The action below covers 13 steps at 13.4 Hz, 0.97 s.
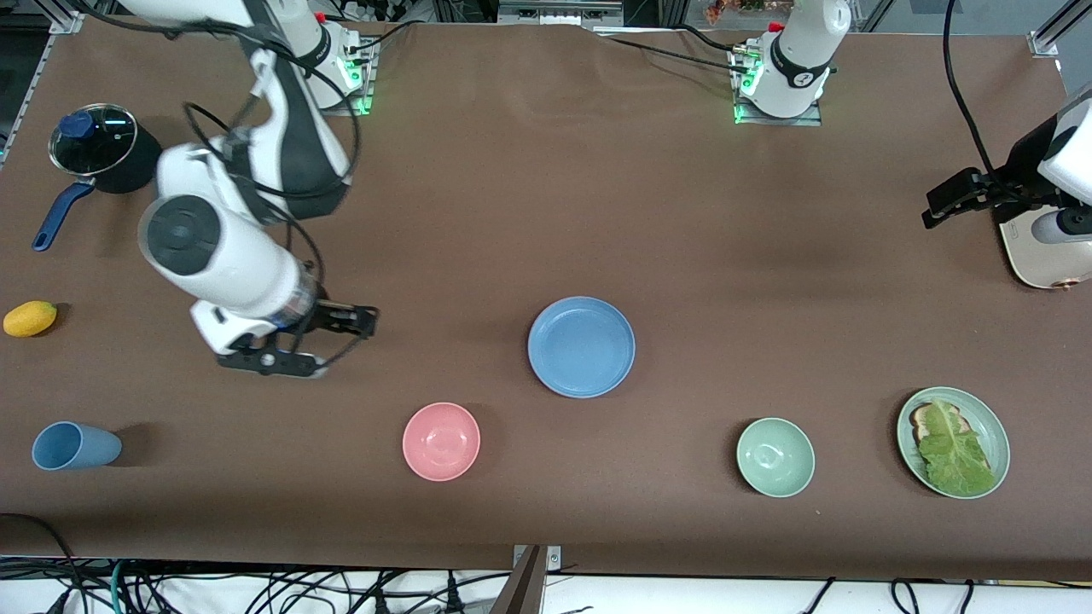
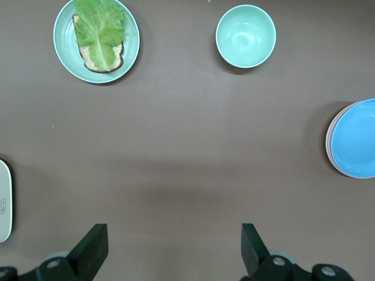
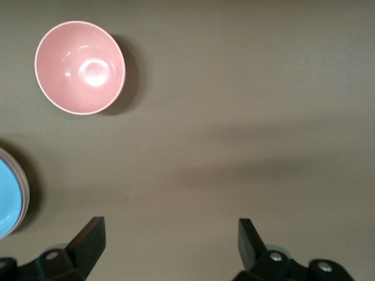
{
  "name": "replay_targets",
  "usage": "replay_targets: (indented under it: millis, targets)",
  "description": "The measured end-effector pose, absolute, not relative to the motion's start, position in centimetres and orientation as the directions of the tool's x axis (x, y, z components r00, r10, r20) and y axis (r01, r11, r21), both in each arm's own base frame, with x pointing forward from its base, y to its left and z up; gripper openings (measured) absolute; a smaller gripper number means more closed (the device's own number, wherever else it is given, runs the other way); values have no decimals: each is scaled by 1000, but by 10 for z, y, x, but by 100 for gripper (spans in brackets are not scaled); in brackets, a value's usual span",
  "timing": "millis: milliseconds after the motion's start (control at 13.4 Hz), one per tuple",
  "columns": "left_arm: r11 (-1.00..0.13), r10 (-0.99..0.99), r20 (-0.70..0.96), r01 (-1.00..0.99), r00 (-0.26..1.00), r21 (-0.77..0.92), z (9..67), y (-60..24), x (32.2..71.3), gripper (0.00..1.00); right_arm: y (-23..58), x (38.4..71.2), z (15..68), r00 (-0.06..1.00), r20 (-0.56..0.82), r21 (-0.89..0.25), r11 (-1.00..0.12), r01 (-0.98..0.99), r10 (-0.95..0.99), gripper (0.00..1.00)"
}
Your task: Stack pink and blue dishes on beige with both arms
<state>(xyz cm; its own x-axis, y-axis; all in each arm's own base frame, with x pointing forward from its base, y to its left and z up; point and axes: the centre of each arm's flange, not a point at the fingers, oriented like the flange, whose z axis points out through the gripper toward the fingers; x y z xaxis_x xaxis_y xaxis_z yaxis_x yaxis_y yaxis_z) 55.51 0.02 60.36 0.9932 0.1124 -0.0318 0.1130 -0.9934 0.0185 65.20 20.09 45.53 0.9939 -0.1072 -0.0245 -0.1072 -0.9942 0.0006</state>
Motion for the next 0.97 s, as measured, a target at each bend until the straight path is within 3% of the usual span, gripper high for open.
replay_targets:
  millis: [299, 598, 971]
  targets:
    - [-993, 120, -34, 120, 992, 19, 602, 4, 556, 100, 166, 623, 519, 993, -60, -42, -994, -102, -100, 100]
    - [-991, 133, -42, 134, 990, 21, 596, 12, 562, 100, 103, 597, 547, 994, -65, -67, -994, -89, -84, 100]
    - [-991, 133, -33, 134, 990, 22, 600, 13, 564, 100, 70, 554, 586, 990, -131, 8, -999, -48, -49, 100]
